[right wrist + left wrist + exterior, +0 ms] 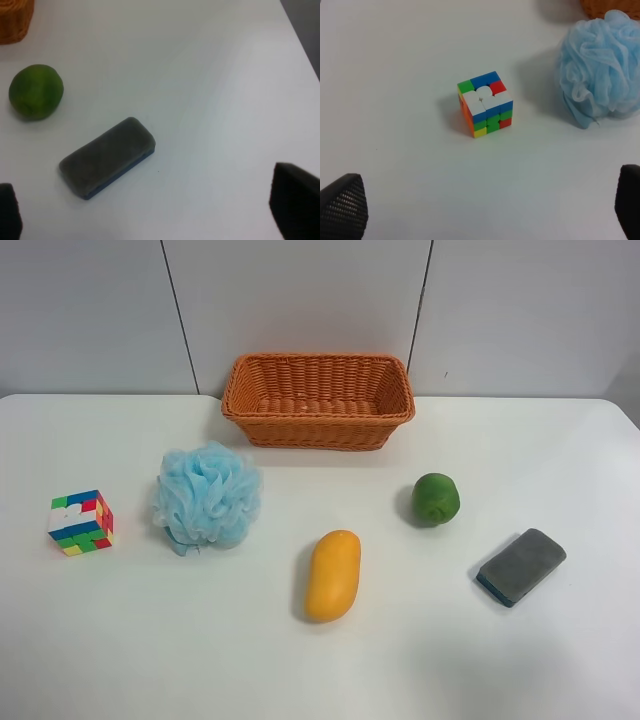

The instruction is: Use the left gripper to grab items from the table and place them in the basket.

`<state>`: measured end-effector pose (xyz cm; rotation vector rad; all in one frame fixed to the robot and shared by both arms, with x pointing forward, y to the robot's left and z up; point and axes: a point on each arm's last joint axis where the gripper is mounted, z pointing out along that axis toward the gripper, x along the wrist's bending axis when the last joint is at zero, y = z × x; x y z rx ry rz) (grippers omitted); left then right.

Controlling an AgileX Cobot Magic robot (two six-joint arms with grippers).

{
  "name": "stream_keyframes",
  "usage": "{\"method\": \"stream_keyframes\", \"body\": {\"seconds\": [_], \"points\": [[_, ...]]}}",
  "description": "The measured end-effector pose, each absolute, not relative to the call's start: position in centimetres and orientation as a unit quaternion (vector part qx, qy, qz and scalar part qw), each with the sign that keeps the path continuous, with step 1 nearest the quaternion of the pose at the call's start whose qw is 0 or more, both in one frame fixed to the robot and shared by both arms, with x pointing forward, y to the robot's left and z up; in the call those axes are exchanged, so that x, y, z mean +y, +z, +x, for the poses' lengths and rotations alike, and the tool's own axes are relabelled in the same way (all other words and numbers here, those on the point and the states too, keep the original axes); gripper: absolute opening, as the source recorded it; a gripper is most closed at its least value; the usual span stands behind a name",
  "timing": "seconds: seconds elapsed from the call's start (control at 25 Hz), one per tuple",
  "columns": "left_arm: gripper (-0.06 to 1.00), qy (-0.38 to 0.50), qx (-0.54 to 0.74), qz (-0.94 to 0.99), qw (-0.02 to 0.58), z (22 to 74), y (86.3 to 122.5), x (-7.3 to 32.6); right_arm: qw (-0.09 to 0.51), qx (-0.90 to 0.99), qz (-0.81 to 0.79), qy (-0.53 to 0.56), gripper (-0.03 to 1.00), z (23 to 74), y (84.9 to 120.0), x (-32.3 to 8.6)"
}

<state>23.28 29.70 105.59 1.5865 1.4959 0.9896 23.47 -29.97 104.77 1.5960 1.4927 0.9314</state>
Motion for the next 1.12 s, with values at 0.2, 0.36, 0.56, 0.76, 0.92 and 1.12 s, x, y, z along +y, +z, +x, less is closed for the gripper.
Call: {"method": "stream_keyframes", "body": {"seconds": [0.2, 0.36, 0.56, 0.76, 0.92, 1.12], "points": [[0.99, 0.385, 0.582, 0.617, 0.365, 23.28, 105.59, 29.70, 0.374, 0.583, 0.623, 0.364, 0.99, 23.47, 104.77, -29.97], [0.99, 0.385, 0.582, 0.617, 0.365, 23.28, 105.59, 29.70, 0.374, 0.583, 0.623, 0.364, 0.99, 23.47, 104.77, -29.97], [0.99, 0.385, 0.582, 0.617, 0.365, 23.28, 105.59, 29.70, 0.374, 0.583, 0.623, 0.364, 0.99, 23.47, 104.77, -29.97], [0.99, 0.385, 0.582, 0.617, 0.365, 23.28, 105.59, 29.70, 0.374, 0.583, 0.623, 0.364, 0.99, 23.47, 104.77, -29.97], [0.99, 0.385, 0.582, 0.617, 0.365, 23.28, 105.59, 29.70, 0.374, 0.583, 0.623, 0.364, 0.99, 23.47, 104.77, -29.97], [0.99, 0.385, 0.582, 0.617, 0.365, 23.28, 105.59, 29.70, 0.374, 0.583, 0.623, 0.364, 0.99, 23.47, 104.77, -29.97]]}}
